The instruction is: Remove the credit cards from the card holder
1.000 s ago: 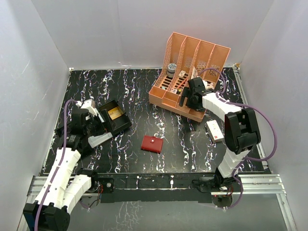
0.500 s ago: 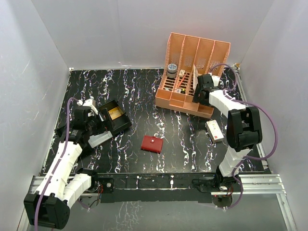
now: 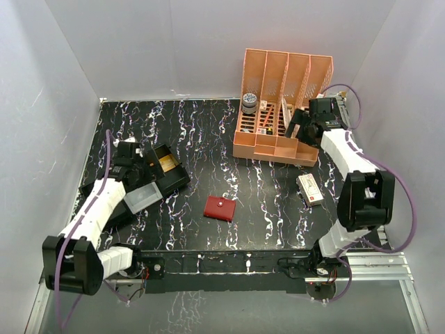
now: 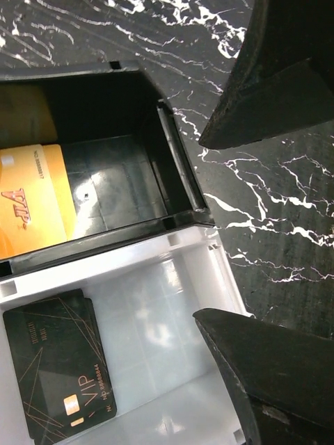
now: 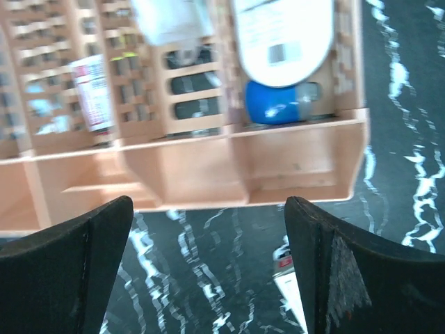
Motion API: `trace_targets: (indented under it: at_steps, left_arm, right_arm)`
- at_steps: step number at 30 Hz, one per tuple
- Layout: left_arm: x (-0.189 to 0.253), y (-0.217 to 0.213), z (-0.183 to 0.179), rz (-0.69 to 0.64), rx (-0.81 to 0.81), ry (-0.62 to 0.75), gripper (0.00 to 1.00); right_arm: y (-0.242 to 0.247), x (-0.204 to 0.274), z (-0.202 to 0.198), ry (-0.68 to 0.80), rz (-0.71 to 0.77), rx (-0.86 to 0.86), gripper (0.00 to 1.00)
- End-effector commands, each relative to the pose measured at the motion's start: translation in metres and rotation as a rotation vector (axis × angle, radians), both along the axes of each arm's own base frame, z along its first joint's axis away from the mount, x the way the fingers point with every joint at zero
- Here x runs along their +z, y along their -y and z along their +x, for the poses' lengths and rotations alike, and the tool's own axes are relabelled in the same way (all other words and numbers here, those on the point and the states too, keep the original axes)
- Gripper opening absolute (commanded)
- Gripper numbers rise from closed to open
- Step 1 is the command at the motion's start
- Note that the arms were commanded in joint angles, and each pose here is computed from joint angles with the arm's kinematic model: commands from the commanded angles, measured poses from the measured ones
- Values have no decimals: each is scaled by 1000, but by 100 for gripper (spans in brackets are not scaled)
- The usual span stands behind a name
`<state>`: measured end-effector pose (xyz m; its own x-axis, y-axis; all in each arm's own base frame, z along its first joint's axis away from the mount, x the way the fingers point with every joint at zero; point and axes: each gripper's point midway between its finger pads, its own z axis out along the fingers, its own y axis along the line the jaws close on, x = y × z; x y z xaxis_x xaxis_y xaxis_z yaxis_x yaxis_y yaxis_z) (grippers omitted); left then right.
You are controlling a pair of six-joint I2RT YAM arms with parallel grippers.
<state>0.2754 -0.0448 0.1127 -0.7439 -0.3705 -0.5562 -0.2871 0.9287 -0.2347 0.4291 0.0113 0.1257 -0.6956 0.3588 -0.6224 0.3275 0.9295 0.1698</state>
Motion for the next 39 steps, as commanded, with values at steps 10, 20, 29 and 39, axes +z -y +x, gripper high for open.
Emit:
trace_targets:
  at_steps: [10, 20, 29, 39]
  left_arm:
    - [-17, -15, 33, 70, 106, -87, 66]
    - [-30, 4, 40, 1, 21, -118, 38]
    - [-34, 43, 48, -111, -102, -132, 21]
    - [-34, 98, 57, -166, -183, -140, 22]
  right_arm:
    - [-96, 55, -54, 118, 424, 294, 87]
    - [-134, 32, -108, 44, 606, 372, 86]
    - [-145, 16, -130, -15, 657, 397, 88]
    - [-148, 6, -138, -50, 643, 398, 88]
